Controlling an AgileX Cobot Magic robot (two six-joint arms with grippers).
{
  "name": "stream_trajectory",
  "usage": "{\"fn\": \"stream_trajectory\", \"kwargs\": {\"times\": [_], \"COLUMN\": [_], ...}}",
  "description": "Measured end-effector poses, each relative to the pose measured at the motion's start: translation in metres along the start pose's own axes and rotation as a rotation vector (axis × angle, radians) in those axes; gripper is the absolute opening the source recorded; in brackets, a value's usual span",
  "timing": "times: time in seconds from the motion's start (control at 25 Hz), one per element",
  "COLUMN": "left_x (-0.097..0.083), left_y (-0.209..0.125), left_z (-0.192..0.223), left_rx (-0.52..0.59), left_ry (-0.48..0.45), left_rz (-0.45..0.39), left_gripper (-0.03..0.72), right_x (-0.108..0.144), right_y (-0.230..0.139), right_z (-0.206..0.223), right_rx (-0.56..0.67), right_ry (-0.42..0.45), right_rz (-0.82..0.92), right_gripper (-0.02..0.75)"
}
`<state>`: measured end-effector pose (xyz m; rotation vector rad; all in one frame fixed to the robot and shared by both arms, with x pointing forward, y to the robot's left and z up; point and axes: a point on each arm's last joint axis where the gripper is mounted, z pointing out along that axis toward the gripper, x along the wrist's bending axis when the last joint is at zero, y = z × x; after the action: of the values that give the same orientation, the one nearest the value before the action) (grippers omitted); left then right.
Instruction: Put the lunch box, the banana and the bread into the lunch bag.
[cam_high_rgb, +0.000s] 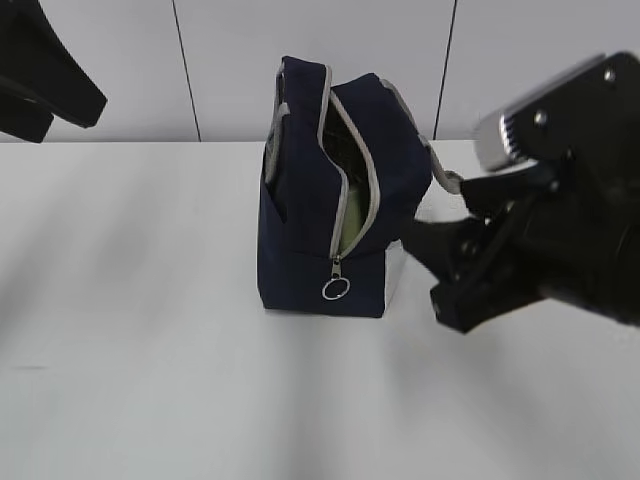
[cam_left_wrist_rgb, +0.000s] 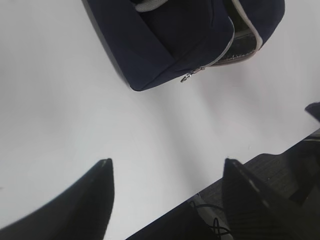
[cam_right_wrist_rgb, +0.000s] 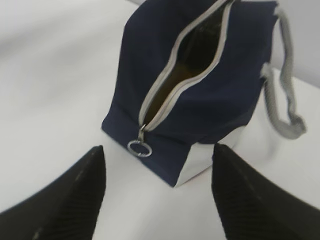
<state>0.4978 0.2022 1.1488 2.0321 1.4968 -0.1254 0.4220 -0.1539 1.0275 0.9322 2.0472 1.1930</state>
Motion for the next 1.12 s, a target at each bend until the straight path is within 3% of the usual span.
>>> {"fn": "stream_trajectory", "kwargs": {"times": [0.16,0.48,0.64,0.88,1.12], "left_x": [0.000,0.000,0.000,0.000,0.000], "left_y": [0.000,0.000,0.000,0.000,0.000], "left_z": [0.000,0.000,0.000,0.000,0.000], "left_rx": [0.000,0.000,0.000,0.000,0.000], "left_ry": [0.000,-0.002,-0.002,-0.002,-0.002], "left_rz": [0.000,-0.001,-0.001,-0.001,-0.001], "left_gripper": [0.487,0.487,0.487,0.487,0.487], "right_x": [0.012,0.028,0.015,-0.012,-0.028], "right_y": [-0.033,-0.059,-0.066,-0.071,-0.079], "right_z": [0.011,0.040,0.054,0.081,0.111], "right_rx": [0.087,0.041,0.030,0.016,0.032], "right_ry": [0.045,0.187,0.201,0.314,0.356], "right_rz": [0.022,0.103,0.156,0.199,0.180], "right_gripper": [0.515,0.514,0.513,0.513,0.513]}}
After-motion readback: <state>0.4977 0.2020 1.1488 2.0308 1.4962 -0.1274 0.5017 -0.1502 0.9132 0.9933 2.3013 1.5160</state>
